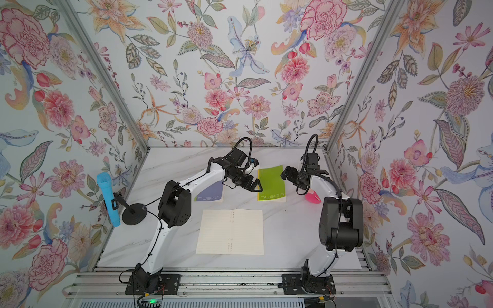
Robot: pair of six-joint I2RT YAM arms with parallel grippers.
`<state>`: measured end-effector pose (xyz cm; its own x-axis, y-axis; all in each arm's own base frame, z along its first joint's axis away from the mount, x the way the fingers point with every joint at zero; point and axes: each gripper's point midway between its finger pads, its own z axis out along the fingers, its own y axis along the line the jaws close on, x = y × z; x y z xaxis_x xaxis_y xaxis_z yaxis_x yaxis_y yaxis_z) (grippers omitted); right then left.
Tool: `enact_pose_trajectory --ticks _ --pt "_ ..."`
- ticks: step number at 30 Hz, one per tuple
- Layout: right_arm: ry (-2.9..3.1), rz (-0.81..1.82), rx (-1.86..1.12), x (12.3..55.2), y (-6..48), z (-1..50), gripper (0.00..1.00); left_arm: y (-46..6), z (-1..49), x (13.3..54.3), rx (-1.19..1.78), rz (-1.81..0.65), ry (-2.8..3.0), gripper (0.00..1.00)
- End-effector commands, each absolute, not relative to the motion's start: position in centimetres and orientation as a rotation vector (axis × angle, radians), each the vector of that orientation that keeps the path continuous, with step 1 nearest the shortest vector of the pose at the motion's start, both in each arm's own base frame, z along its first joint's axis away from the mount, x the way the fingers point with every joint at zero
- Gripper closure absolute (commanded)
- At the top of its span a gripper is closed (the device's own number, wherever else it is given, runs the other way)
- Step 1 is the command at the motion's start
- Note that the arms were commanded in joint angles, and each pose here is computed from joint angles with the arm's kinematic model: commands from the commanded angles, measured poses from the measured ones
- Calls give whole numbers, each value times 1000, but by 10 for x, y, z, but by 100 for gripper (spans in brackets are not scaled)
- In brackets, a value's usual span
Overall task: Close the notebook
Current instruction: Close the notebook at the center of the board, then adjust the notebook at the center of the board, then close the notebook at the center of the board.
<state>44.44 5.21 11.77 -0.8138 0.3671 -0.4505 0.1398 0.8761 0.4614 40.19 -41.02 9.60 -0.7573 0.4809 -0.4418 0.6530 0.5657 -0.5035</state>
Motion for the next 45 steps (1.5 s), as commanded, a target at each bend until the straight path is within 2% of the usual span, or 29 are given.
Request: enact_pose_trajectory --ticks 1,7,15,25,29,37,45 --pt "2497 631 328 446 72 130 11 -391 140 412 953 -904 2454 0" --pt "2484 754 264 453 106 125 16 -369 154 418 949 -863 2427 0" --pt "2591 735 289 460 117 72 18 -314 156 424 881 -826 2450 0" --pt "2679 672 335 457 109 29 17 -240 122 387 896 -762 2580 0" --pt "2648 679 275 453 116 45 17 -214 115 376 882 -727 2606 0" --pt "2533 650 130 428 146 120 16 -180 106 354 873 -662 2665 0" --pt "2625 585 44 360 177 108 15 -160 90 321 899 -676 2744 0"
